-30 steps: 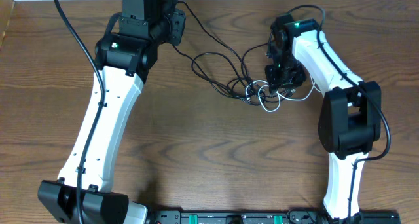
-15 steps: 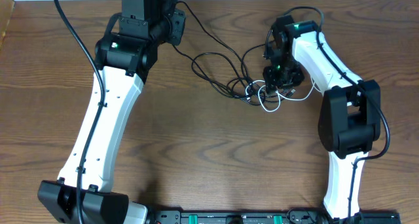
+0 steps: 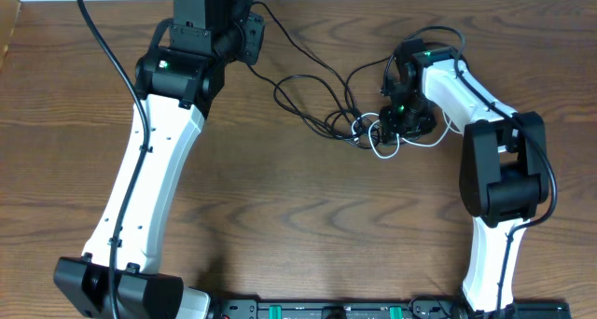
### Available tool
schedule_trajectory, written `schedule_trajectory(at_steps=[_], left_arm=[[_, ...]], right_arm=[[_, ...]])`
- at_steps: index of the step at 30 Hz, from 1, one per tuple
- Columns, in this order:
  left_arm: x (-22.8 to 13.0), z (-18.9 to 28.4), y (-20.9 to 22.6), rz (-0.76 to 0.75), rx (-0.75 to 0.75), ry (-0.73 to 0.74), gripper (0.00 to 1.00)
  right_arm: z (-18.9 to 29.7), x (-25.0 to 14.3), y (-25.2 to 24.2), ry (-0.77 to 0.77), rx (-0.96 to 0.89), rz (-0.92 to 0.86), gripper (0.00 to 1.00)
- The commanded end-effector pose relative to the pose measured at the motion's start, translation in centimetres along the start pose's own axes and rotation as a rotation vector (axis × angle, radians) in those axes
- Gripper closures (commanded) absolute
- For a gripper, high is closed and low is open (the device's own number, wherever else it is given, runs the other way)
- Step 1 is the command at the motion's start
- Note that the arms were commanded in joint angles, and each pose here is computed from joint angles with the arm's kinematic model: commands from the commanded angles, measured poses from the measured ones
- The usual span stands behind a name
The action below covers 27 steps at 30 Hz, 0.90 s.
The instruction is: Untangle cables
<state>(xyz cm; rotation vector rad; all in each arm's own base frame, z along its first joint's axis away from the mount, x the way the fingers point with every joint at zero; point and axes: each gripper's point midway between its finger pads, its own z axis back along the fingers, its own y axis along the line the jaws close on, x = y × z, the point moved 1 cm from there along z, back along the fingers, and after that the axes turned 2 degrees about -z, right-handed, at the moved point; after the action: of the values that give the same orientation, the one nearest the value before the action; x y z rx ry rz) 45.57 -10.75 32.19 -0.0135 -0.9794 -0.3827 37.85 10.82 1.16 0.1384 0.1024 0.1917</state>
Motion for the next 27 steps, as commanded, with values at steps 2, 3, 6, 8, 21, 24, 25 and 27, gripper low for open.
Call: schedule_trajectory(at_steps=[2, 3, 6, 8, 21, 24, 25, 27], left_arm=[[-0.1, 0.1, 0.2, -0.013, 0.002, -0.002, 0.93], [-0.1, 0.1, 0.2, -0.013, 0.002, -0.002, 0.92], [-0.1, 0.1, 0.2, -0.013, 0.002, -0.002, 0.92], [-0.1, 0.2, 0.2, -0.01, 0.002, -0.003, 0.93], [0.0, 0.2, -0.2, -0.011, -0.023, -0.009, 0.93], [0.0, 0.2, -0.2, -0.011, -0.023, -0.009, 0.93], [0.0, 0.2, -0.2, -0.01, -0.023, -0.009, 0.93], [0.0, 0.2, -0.2, -0.011, -0.023, -0.009, 0.92]], right_arm=[[-3.4, -3.0, 0.0, 0.117, 0.012, -0.004, 0.61], [-3.9, -3.6, 0.0, 0.132, 0.011, -0.011, 0.62], [-4.9, -4.6, 0.2, 0.156, 0.007, -0.027, 0.65], [-5.4, -5.0, 0.4, 0.166, 0.004, -0.038, 0.79], [-5.5, -4.6, 2.8, 0.148, 0.082, 0.004, 0.99], [-5.2, -4.4, 4.0, 0.139, 0.143, 0.026, 0.99], [-5.1, -4.4, 4.3, 0.136, 0.155, 0.031, 0.99], [-4.8, -4.2, 5.0, 0.123, 0.174, 0.047, 0.98]])
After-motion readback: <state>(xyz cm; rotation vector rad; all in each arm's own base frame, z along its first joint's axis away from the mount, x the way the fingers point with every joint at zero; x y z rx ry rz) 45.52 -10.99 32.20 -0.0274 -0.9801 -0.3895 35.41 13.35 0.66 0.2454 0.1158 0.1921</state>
